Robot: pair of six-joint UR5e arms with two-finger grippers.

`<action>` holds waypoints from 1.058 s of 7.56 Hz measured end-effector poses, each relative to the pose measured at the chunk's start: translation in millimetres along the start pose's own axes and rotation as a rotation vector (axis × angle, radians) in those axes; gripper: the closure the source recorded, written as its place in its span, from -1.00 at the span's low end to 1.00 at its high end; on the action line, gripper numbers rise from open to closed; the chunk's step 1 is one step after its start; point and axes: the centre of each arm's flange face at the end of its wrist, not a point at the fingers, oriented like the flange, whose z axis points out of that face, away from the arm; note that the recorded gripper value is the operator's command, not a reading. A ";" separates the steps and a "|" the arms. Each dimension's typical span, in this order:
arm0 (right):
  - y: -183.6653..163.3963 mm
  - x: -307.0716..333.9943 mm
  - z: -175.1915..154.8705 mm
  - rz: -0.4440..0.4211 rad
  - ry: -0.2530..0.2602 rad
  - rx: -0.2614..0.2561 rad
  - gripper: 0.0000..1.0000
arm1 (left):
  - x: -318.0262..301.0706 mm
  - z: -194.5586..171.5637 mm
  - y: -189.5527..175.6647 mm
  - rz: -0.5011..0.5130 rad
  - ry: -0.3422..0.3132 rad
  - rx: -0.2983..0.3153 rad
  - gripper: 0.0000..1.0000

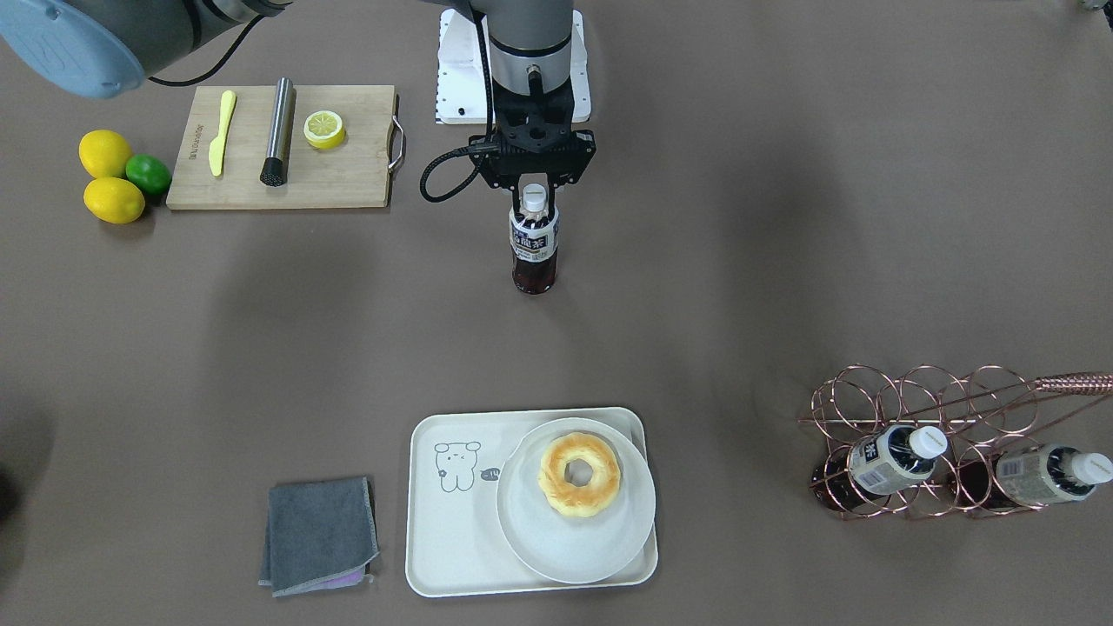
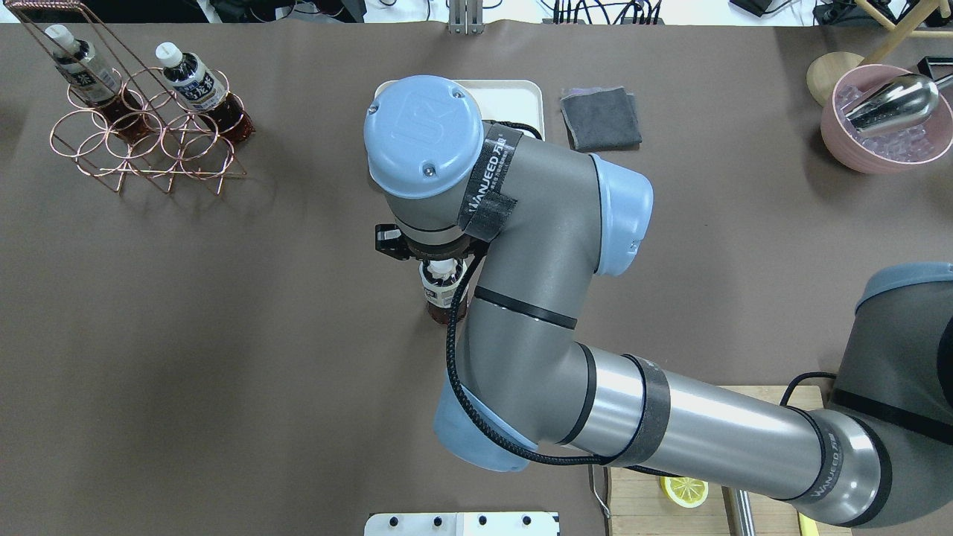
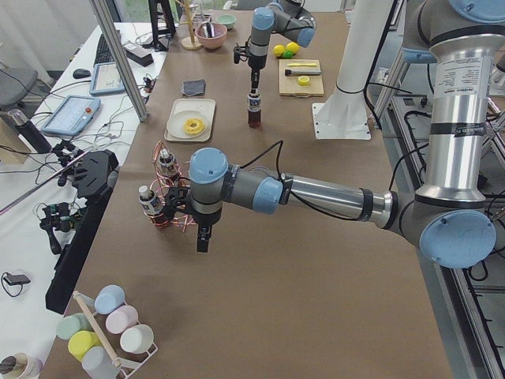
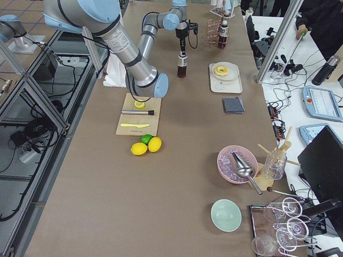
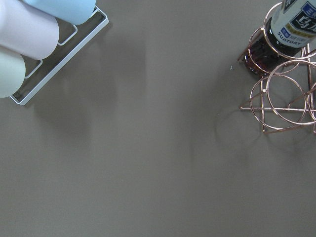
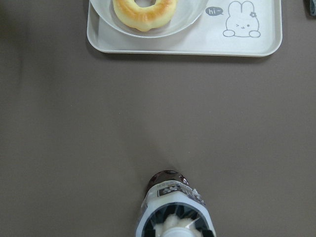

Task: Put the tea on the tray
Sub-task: 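Close the right gripper on the tea bottle cap, then lift the bottle with the right gripper and carry it onto the tray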

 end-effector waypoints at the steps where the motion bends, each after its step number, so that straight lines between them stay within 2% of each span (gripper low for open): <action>1: -1.2 0.0 -2.4 -0.001 -0.003 0.003 1.00 | 0.2 0.3 -0.6 -0.001 0.000 -0.001 -0.96; 3: -21.8 4.7 -24.0 0.013 -0.023 0.020 1.00 | 2.3 0.2 -7.0 0.001 -0.001 0.000 -0.96; 5: -69.9 25.8 -63.5 0.044 -0.070 0.009 1.00 | 5.8 -1.8 -13.0 0.002 0.001 0.003 -0.96; 6: -96.6 40.4 -73.5 0.040 -0.074 0.001 1.00 | 7.3 -2.6 -15.9 0.000 0.002 0.006 -0.96; 8: -168.2 65.0 -74.7 0.018 -0.030 -0.018 1.00 | 11.4 -5.3 -22.1 0.002 0.004 0.013 -0.96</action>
